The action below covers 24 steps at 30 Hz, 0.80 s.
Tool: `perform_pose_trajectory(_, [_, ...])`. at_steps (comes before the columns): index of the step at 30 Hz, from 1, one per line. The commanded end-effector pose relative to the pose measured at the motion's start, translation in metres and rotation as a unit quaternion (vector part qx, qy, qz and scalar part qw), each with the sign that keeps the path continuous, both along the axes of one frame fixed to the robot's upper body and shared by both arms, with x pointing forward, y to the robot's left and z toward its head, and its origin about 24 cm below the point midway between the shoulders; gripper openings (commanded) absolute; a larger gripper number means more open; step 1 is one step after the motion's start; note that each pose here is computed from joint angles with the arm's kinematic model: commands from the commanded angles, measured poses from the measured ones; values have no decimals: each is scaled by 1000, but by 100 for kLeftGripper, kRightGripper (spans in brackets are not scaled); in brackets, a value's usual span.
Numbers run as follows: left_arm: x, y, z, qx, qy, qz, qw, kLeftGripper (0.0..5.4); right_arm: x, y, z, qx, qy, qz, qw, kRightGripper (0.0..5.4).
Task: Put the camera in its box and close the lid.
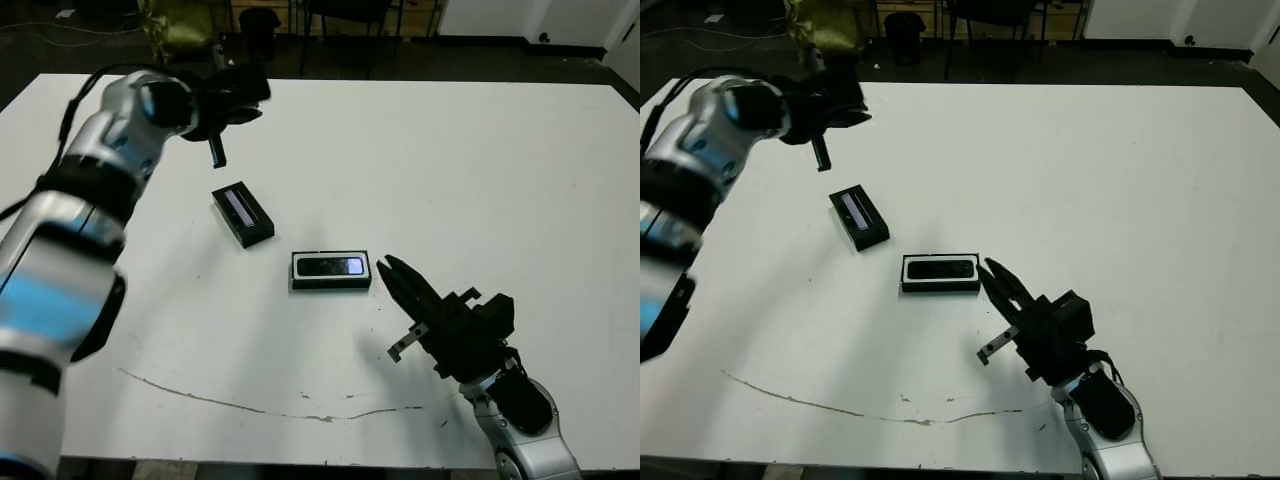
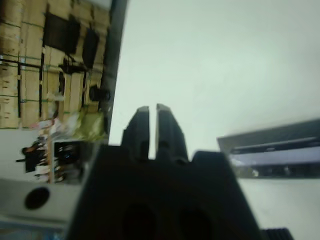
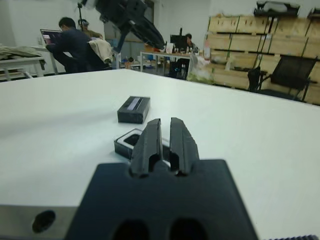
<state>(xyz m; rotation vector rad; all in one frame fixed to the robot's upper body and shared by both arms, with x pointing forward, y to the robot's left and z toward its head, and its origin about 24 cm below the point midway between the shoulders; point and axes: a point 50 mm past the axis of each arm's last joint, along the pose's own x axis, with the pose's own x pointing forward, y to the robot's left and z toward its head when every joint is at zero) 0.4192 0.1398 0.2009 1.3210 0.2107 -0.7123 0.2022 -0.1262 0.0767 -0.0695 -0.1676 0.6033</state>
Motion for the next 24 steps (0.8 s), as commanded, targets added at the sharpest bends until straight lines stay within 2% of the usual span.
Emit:
perform_pose_trajectory(1, [0, -6, -14, 35, 29, 5, 999, 0, -3, -3, -10, -8, 12, -13, 1000, 1])
perform_pose_trajectory(10, [-5, -17, -48, 138, 72, -6, 988, 0, -4, -6, -18, -4, 25, -37, 999, 1])
perform_pose_trajectory(18, [-14, -23, -74, 135, 112, -27, 984, 0, -9, -7, -15, -24, 36, -51, 998, 1])
perform_pose_trajectory(24, [-18, -20, -91, 125, 138, -6, 982, 0, -12, -6, -16, -24, 59, -58, 996, 1])
